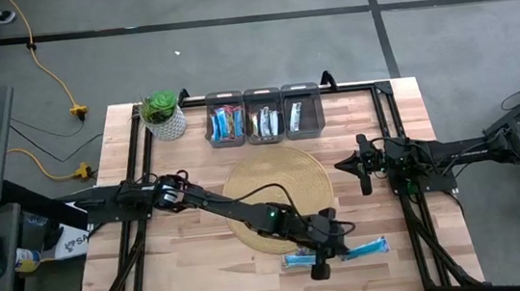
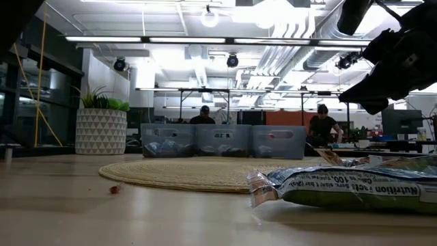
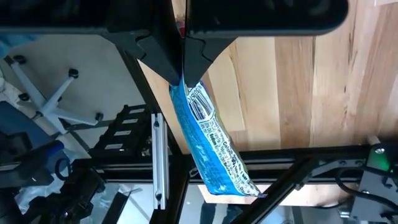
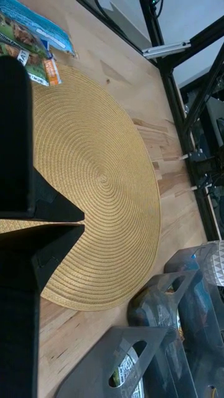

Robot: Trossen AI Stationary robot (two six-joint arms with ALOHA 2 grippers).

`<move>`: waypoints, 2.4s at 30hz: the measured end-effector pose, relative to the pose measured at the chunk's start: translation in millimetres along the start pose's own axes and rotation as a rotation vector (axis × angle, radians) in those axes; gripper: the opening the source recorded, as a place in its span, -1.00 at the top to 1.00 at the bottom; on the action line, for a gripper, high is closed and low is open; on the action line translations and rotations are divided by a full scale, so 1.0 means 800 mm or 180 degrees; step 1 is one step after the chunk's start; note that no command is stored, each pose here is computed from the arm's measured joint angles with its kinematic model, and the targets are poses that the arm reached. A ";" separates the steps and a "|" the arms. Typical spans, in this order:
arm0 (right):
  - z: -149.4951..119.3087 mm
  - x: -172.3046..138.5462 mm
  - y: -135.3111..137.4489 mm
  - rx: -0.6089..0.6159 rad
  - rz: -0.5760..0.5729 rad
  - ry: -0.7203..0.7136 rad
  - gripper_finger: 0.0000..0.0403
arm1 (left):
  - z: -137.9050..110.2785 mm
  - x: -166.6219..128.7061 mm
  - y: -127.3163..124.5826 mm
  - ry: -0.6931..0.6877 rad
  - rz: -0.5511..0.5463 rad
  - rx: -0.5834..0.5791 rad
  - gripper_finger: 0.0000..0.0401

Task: Pick and place Granola Bars by type
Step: Put the blue granola bar into the right black bin

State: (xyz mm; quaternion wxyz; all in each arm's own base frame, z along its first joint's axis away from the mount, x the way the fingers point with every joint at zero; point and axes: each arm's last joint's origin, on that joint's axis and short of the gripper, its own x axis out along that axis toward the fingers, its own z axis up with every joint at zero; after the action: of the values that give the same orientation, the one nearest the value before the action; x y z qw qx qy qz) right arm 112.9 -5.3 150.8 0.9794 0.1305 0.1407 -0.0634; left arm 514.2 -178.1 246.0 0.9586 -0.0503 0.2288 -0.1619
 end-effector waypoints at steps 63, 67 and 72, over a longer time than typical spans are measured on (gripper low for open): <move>0.000 0.000 0.000 0.0000 -0.0002 0.0004 1.00 | 0.120 -0.333 0.346 0.0032 0.3581 -0.1473 1.00; 0.000 0.000 0.000 -0.0001 -0.0002 0.0004 1.00 | 0.110 -0.333 0.367 0.0087 0.3301 -0.1596 1.00; 0.000 0.000 0.000 0.0000 -0.0001 0.0003 1.00 | 0.094 -0.313 0.381 0.0105 0.3064 -0.1640 1.00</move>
State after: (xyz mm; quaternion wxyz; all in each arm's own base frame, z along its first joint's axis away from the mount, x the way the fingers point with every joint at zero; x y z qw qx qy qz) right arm 112.9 -5.3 150.5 0.9793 0.1305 0.1412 -0.0635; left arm 424.7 194.2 367.0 0.8773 -0.1705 0.2732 0.3557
